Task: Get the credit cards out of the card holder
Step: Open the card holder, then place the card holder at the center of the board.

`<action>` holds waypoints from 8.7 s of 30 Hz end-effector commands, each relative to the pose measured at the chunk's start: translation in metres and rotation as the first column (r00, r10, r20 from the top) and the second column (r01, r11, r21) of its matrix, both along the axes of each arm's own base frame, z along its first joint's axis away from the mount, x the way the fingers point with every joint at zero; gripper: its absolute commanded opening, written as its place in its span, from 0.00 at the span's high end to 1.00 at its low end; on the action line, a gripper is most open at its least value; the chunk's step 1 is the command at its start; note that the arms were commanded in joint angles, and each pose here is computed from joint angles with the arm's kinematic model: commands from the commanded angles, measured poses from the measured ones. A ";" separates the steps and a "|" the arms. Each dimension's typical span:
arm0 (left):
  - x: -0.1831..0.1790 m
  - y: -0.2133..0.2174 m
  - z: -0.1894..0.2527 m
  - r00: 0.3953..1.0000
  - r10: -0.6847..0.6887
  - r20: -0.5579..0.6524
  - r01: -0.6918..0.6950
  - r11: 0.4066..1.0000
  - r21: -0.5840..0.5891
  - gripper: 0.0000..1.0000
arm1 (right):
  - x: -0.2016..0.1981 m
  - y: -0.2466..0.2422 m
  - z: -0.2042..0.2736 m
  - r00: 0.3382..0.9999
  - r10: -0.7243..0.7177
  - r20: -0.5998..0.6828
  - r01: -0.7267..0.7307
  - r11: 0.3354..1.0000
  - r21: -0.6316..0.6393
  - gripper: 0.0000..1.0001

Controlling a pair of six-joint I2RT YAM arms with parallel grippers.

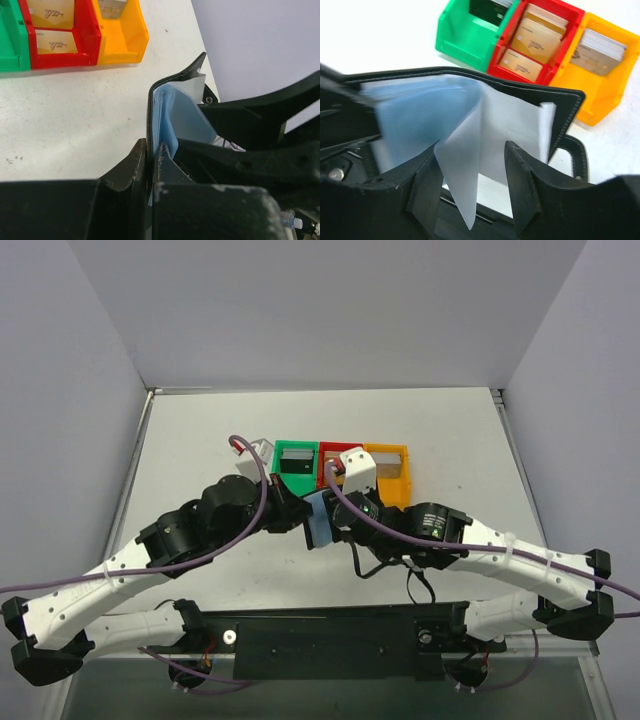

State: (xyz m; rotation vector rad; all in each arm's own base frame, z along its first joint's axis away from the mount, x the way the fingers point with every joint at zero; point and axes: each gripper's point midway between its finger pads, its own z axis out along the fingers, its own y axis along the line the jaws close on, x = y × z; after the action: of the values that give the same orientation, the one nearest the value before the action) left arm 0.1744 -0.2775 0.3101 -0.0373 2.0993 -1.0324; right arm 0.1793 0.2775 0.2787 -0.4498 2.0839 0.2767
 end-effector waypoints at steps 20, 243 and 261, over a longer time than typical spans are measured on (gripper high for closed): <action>0.010 -0.008 0.012 0.999 0.041 0.014 -0.041 0.999 -0.005 1.00 | -0.019 0.014 0.026 0.995 0.097 0.034 -0.100 0.990 0.103 0.40; -0.100 -0.012 0.081 0.570 -0.582 0.580 0.584 0.784 0.213 1.00 | -0.078 -0.012 0.054 0.736 0.655 -0.169 -0.486 0.686 0.541 0.84; -0.108 -0.014 0.078 0.533 -0.604 0.593 0.634 0.749 0.192 1.00 | -0.082 -0.010 0.054 0.705 0.679 -0.204 -0.485 0.671 0.560 0.60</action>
State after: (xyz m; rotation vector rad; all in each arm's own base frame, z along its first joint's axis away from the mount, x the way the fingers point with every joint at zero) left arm 0.0747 -0.2883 0.3467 1.0261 1.6123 -1.1568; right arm 0.0972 0.2659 0.3287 -0.8158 2.0956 1.3295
